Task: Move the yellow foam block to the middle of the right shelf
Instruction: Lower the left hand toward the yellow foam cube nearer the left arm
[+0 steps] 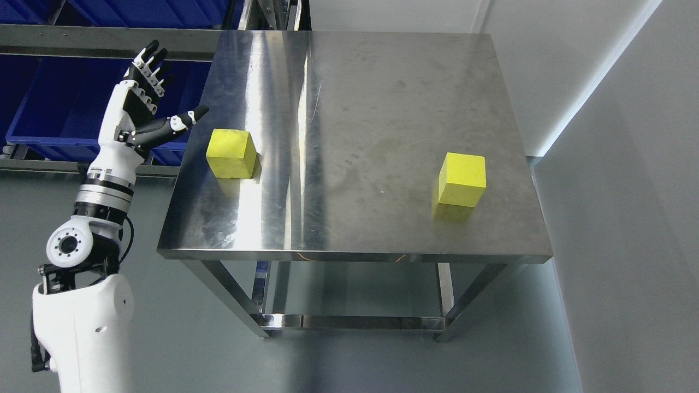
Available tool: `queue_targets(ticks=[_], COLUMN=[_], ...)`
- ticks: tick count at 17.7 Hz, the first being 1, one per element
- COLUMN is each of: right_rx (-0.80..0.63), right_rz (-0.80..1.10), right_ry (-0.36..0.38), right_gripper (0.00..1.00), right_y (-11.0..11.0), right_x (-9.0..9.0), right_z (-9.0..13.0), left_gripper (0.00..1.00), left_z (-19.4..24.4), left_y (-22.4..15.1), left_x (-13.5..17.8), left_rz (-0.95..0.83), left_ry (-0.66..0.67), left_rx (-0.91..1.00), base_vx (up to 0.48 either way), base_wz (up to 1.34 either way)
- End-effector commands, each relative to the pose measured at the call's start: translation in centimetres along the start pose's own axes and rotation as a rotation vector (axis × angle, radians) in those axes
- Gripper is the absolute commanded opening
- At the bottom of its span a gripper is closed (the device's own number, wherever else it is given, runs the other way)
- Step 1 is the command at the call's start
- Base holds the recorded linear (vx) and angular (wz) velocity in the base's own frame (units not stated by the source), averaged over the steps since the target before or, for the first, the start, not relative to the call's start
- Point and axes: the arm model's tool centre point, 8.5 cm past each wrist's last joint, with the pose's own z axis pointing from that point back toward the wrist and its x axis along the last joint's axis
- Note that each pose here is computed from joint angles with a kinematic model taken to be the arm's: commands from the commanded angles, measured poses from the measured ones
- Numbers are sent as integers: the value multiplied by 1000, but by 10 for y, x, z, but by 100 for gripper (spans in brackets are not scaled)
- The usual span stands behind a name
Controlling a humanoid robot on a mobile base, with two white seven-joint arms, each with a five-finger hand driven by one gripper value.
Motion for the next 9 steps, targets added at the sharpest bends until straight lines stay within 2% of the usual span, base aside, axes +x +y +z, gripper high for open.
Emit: queue_targets(ticks=[1,7,9], right_rx=[-17,-17,-17], right_rz=[0,0,0], right_ry=[-21,-21,-21], right_gripper=[100,100,100], right_y=[-11,-11,-11], right_x=[9,9,9], right_z=[-1,-1,-1], left_gripper=[100,100,100], left_z=[0,13,23], left_y=[5,47,61], left_x=[4,35,40], left_rz=[-13,-164,-216], left_ry=[-7,-46,-23], left_rx=[2,-68,-126], base_vx=[0,0,0], base_wz=[0,0,0])
